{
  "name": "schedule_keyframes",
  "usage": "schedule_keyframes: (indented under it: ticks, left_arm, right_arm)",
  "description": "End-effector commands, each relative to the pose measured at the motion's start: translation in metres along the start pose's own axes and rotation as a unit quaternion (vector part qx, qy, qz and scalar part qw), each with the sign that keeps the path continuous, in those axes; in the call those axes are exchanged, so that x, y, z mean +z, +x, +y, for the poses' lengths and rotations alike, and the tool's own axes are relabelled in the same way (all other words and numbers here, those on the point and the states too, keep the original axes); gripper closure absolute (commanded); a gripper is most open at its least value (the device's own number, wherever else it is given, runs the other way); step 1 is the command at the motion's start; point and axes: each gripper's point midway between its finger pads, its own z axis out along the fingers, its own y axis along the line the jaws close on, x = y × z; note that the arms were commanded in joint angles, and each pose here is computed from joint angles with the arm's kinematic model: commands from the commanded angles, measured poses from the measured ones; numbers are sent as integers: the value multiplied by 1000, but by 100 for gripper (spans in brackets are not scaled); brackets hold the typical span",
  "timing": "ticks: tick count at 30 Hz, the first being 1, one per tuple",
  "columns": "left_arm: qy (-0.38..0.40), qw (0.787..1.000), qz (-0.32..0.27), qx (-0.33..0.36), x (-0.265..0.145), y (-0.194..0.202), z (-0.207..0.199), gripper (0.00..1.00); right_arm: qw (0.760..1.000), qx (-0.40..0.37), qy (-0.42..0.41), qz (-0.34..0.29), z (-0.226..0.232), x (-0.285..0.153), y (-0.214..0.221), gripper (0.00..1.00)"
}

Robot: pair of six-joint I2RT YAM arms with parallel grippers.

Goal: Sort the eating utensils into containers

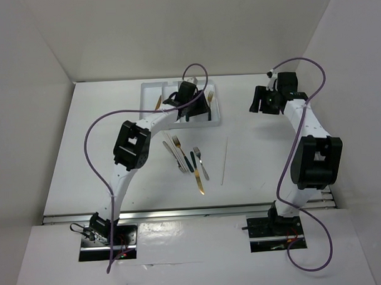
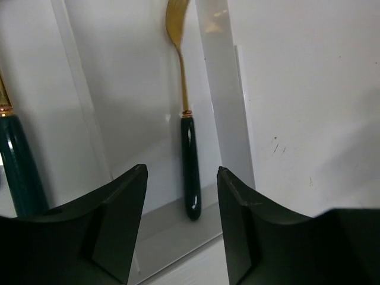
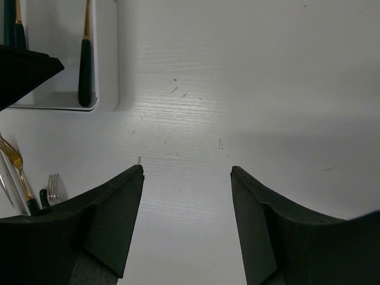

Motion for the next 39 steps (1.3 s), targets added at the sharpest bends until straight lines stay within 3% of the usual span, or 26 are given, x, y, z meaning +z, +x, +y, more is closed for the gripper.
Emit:
schedule_keyframes:
  ticks: [1,5,9,11,12,13,14,18,20,25,31,35,39]
  left_arm:
    - [42,998,-34,28,-4,-25,-26,35]
    - [58,993,-70,80,-32,-45,-46,36]
    - [67,982,-107,138,-96,-63,-71,40]
    - [59,979,-130,142,-143,-68,-72,40]
    - [46,978,-141,147,-172,-68,-67,40]
    - [18,981,-124,150,-164,-54,-47,40]
    - [15,977,-150,148,-198,-66,-53,40]
    - [-26,981,-143,128,-245,-53,-24,41]
    - [-67,982,-127,126,-257,-39,-4,41]
    - [-105,971,-163,140,-301,-42,19,41]
    - [-158,953,-214,147,-353,-69,55,39]
    - [-194,940,-240,148,-380,-83,76,33]
    - [-212,935,-250,137,-397,-84,90,33]
  right_arm:
    - [1000,2,-6,-13,0,0,-7,32]
    - [1000,2,-17,-12,4,0,-6,32]
    - [998,-13,-55,-18,19,-10,-7,33]
    - [992,-30,-120,-13,41,-19,3,35]
    - [985,-60,-161,-5,64,-29,14,36]
    - [981,-78,-180,-2,78,-32,20,36]
    - [976,-94,-196,10,90,-36,31,36]
    - [951,-169,-255,39,151,-57,79,36]
    - [947,-162,-269,67,157,-63,103,36]
    - [931,-169,-298,124,184,-79,157,39]
    - [929,-211,-266,147,202,-62,190,41]
    - [940,-216,-226,136,212,-42,181,42]
    - [950,-210,-182,142,209,-21,181,44]
